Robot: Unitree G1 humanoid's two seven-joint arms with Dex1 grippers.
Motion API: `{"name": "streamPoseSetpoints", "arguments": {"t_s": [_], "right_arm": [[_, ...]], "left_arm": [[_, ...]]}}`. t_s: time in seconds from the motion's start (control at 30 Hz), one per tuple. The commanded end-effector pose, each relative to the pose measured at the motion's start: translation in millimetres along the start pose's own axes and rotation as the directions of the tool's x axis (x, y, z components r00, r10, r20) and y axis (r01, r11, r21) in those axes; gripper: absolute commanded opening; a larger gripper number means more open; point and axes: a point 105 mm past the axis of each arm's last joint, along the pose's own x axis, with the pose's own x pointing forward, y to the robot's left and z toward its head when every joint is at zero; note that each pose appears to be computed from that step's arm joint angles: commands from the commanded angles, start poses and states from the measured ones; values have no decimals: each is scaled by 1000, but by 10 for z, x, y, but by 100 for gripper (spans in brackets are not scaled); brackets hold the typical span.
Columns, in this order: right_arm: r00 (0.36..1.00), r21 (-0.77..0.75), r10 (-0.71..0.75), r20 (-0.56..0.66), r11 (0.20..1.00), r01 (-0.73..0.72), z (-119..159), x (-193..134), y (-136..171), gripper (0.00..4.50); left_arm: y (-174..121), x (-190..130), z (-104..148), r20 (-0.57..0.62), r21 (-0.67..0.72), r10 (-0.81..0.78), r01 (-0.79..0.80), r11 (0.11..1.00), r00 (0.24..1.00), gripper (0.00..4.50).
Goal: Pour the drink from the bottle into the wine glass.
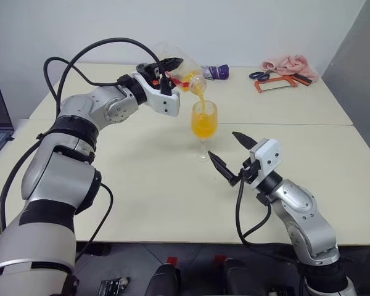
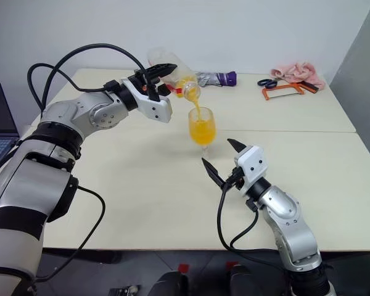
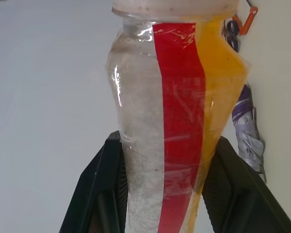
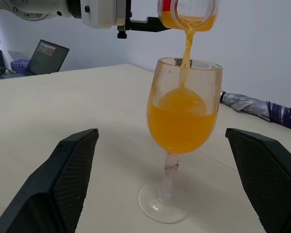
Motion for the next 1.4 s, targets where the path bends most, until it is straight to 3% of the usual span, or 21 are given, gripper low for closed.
{"name": "streamPoseSetpoints", "arguments": {"t_s": [0.03,0.77,1.0,1.13,1.27,1.4], "right_arm": [[999,-12,10,33,1000,-9,83,2,27,450],[999,-10,17,33,1000,-17,73,5,44,450],[999,-17,8,44,1000,-7,97,19,29,450],[999,-29,3,52,1000,-2,116,28,19,450],[997,-48,6,73,999,-2,157,43,13,450],[995,-42,70,70,997,-67,197,54,55,450]], "left_arm": [[255,18,-31,0,35,64,-64,997,998,167],[244,42,-16,-7,-28,75,-75,997,997,167],[236,53,-15,-27,-183,99,-102,978,995,167],[209,57,-37,-56,-357,112,-124,926,992,167],[133,61,-32,-63,-574,111,-127,809,992,167],[86,-41,-206,-143,-776,124,-189,602,982,167]]}}
